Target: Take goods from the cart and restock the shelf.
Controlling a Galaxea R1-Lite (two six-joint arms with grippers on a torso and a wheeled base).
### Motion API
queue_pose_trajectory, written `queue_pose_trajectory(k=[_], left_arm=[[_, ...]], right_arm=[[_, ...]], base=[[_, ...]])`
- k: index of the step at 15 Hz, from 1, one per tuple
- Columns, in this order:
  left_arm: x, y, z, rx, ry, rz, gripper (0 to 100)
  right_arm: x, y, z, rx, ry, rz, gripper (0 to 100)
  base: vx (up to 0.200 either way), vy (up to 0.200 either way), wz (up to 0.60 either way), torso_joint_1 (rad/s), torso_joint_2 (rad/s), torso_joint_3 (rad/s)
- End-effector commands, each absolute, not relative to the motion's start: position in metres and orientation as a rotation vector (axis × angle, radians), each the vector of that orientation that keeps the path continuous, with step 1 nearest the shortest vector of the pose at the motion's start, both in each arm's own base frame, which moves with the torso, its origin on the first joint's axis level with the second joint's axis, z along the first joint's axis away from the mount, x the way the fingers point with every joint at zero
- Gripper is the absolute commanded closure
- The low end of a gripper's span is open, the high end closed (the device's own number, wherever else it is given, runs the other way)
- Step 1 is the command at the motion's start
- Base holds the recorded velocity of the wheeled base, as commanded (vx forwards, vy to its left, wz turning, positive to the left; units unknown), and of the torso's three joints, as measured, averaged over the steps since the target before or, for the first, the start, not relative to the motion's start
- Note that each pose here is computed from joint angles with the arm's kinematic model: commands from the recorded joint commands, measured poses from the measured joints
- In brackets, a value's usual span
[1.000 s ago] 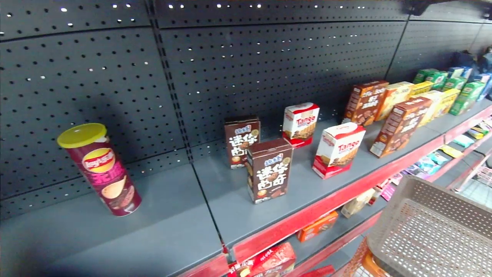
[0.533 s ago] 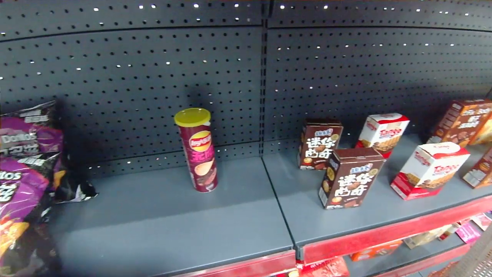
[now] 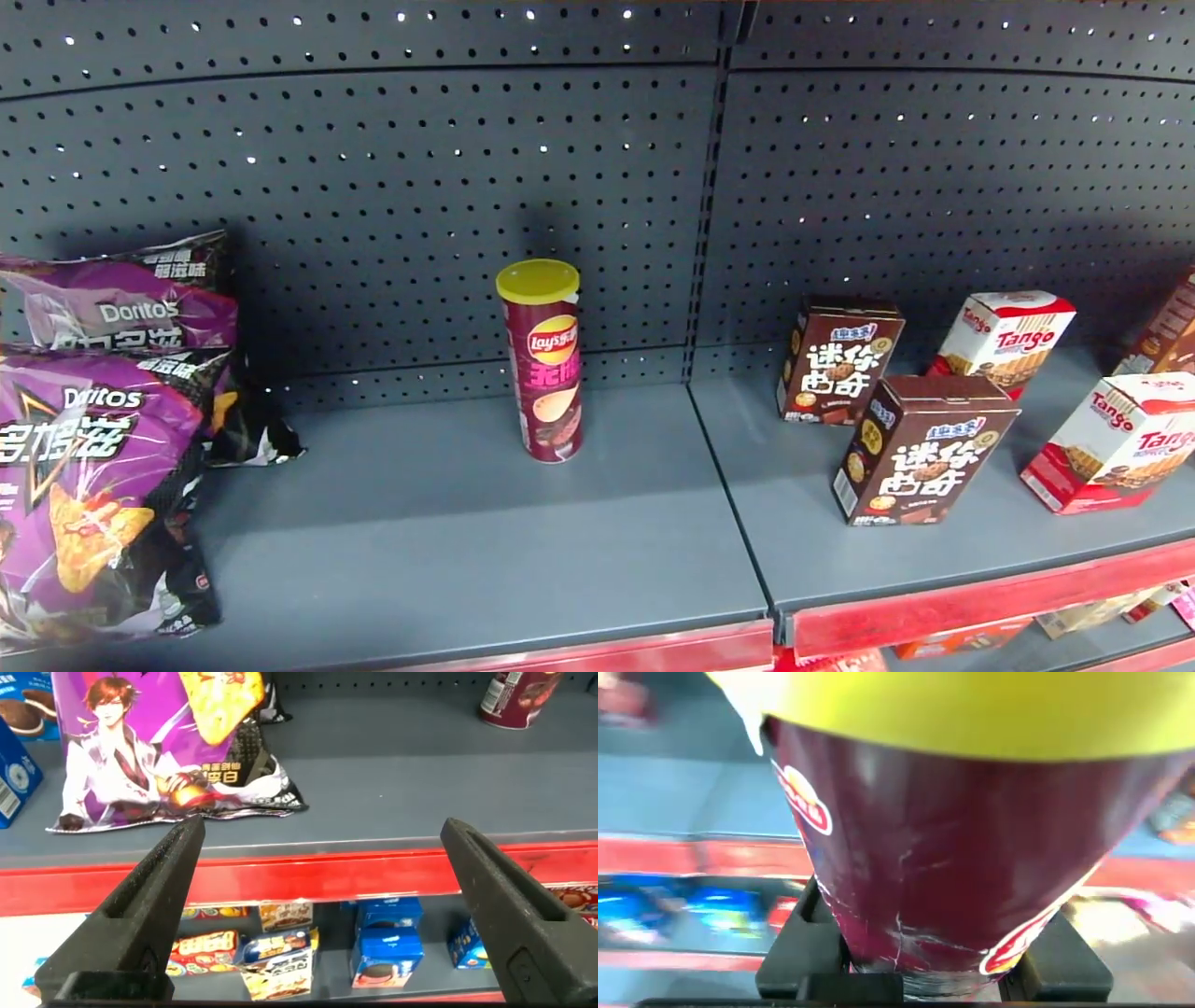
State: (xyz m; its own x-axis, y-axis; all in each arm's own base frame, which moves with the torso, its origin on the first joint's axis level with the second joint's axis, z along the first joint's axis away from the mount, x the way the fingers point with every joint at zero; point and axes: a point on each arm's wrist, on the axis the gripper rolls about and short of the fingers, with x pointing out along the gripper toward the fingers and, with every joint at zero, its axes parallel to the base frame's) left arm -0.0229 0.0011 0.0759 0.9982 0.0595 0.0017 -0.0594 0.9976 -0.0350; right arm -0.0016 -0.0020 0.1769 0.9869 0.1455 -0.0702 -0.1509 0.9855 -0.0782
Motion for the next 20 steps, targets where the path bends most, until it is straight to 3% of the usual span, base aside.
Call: queue_pose_trajectory(k=[1,8,17,20], left_arm=[[-0.023,0.001,0.076,-0.035,-0.003,0.061,0],[-0.023,0.001,0.076,-0.035,-0.003,0.061,0],[-0.023,0.001,0.076,-0.035,-0.001,0.061,0],[-0.023,0.000,0.075,0.009,0.003,0.005,0]], right_arm=[[-0.013,-0.004,0.179,-0.066,-0.003,0.186,100],[-0.022,-0.006,0.189,-0.058,-0.074,0.298,100],[-0.033,-0.005,0.196,-0.076,0.052,0.166,100],[-0.039,-0.004,0.193,-0.077,0.065,0.105,100]], base=[[0.000,0.000,0.00,0.000,0.00,0.000],[0.000,0.000,0.00,0.000,0.00,0.000],[0.000,0.000,0.00,0.000,0.00,0.000],[0.000,0.000,0.00,0.000,0.00,0.000]])
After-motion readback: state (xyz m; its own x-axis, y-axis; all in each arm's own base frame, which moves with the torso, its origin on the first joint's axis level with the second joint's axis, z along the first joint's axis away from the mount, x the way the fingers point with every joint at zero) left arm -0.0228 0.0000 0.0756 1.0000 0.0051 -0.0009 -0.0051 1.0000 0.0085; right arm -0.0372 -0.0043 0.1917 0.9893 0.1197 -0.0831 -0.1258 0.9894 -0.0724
